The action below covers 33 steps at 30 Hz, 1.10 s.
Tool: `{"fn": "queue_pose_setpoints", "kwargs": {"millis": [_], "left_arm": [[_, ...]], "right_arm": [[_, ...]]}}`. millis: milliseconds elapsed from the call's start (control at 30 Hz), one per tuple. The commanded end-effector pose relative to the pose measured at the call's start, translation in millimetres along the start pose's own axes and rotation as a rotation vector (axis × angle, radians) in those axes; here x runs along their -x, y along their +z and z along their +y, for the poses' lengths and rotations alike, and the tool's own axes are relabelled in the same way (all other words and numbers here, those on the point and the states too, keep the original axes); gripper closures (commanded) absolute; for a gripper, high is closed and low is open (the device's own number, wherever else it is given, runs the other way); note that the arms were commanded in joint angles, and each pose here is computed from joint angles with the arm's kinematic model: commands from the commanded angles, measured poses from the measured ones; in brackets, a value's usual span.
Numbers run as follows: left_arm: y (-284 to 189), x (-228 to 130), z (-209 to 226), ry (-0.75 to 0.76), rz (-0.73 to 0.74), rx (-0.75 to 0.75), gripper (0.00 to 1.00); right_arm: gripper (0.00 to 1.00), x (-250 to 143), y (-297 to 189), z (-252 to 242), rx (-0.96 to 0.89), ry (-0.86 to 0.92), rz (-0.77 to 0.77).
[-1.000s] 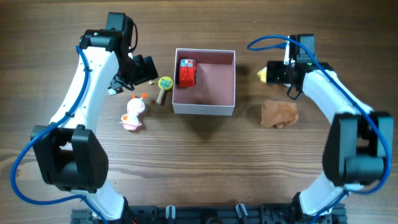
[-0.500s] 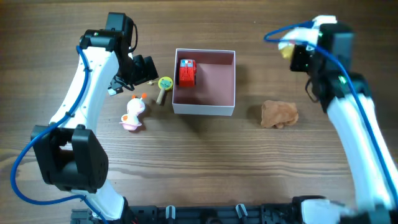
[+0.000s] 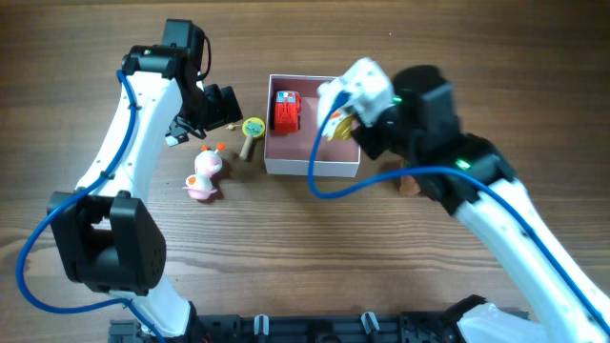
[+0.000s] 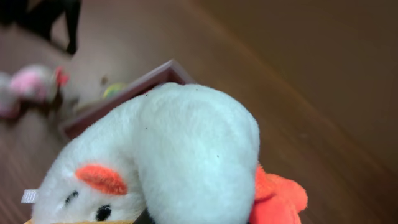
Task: Pack container
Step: 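Carry the plush duck with the right gripper over the box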
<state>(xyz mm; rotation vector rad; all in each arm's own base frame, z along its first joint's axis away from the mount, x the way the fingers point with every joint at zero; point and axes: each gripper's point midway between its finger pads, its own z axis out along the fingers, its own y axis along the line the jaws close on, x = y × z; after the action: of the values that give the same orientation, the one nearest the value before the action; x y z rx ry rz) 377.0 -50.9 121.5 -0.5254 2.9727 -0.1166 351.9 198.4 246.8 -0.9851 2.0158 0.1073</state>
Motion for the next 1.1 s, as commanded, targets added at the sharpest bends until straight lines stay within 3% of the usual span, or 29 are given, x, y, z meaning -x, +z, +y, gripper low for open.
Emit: {"fn": "queue_pose_setpoints", "kwargs": {"millis": [0, 300, 567, 733, 1067], "left_arm": [[-2, 0, 2, -0.001, -0.007, 0.004, 0.0], [-2, 0, 2, -0.001, -0.007, 0.004, 0.0], [-2, 0, 2, -0.001, -0.007, 0.004, 0.0], [-2, 0, 2, -0.001, -0.007, 0.003, 0.0], [-2, 0, 2, -0.001, -0.007, 0.003, 0.0]], "right_arm": [[0.96, -12, 30, 14, 0.071, -0.131, 0.048], [0.96, -32, 66, 37, 0.201, -0.197, 0.09], [0.96, -20, 82, 31, 0.171, -0.28, 0.028], [0.96, -29, 104, 33, 0.178, -0.358, 0.04], [0.96, -57, 141, 15, 0.1, -0.349, 0.13]]}}
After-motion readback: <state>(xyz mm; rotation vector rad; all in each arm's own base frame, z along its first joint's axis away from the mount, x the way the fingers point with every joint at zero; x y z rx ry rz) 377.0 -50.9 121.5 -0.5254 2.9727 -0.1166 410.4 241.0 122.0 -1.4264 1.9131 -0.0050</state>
